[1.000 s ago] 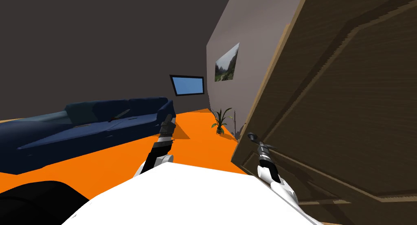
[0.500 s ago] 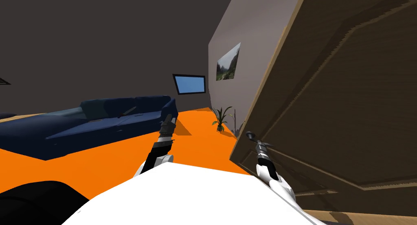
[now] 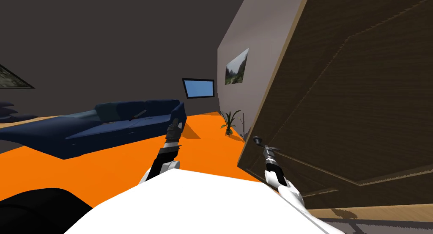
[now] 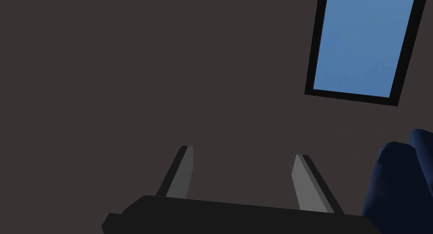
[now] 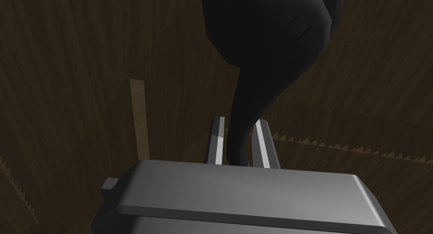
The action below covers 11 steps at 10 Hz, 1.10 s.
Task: Pull the door open
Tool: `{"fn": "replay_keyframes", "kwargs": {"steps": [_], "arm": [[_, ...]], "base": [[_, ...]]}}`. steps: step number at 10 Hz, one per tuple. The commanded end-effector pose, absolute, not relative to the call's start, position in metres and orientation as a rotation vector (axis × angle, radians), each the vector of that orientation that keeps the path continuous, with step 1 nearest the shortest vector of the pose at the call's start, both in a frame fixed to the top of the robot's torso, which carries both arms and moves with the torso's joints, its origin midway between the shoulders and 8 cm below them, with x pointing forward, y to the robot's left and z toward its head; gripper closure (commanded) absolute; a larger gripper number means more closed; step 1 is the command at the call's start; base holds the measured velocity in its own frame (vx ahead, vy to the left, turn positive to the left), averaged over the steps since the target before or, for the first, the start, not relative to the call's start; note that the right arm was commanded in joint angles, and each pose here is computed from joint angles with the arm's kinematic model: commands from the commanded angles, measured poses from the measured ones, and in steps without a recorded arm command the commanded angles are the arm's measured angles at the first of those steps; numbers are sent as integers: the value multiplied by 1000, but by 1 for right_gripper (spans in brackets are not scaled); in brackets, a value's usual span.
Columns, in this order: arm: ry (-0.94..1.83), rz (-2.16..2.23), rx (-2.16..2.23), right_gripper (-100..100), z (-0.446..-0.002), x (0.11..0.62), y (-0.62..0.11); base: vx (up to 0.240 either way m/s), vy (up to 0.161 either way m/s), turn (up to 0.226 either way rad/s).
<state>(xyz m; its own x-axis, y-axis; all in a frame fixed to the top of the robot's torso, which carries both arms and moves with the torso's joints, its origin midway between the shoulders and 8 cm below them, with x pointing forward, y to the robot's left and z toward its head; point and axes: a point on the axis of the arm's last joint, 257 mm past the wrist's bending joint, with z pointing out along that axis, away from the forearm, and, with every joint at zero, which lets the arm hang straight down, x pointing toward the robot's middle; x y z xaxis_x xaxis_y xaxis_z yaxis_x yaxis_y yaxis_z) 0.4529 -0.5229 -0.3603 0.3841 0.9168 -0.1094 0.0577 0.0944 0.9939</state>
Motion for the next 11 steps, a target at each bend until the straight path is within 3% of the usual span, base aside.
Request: {"fn": "replay_keyframes", "kwargs": {"steps": [1,11], "arm": [[995,852,1303,100,-355,459,-510],[1053,909,1272,100,-357,463,-489]], "base": [[-159,-34,87],[-154,-25,58]]}}
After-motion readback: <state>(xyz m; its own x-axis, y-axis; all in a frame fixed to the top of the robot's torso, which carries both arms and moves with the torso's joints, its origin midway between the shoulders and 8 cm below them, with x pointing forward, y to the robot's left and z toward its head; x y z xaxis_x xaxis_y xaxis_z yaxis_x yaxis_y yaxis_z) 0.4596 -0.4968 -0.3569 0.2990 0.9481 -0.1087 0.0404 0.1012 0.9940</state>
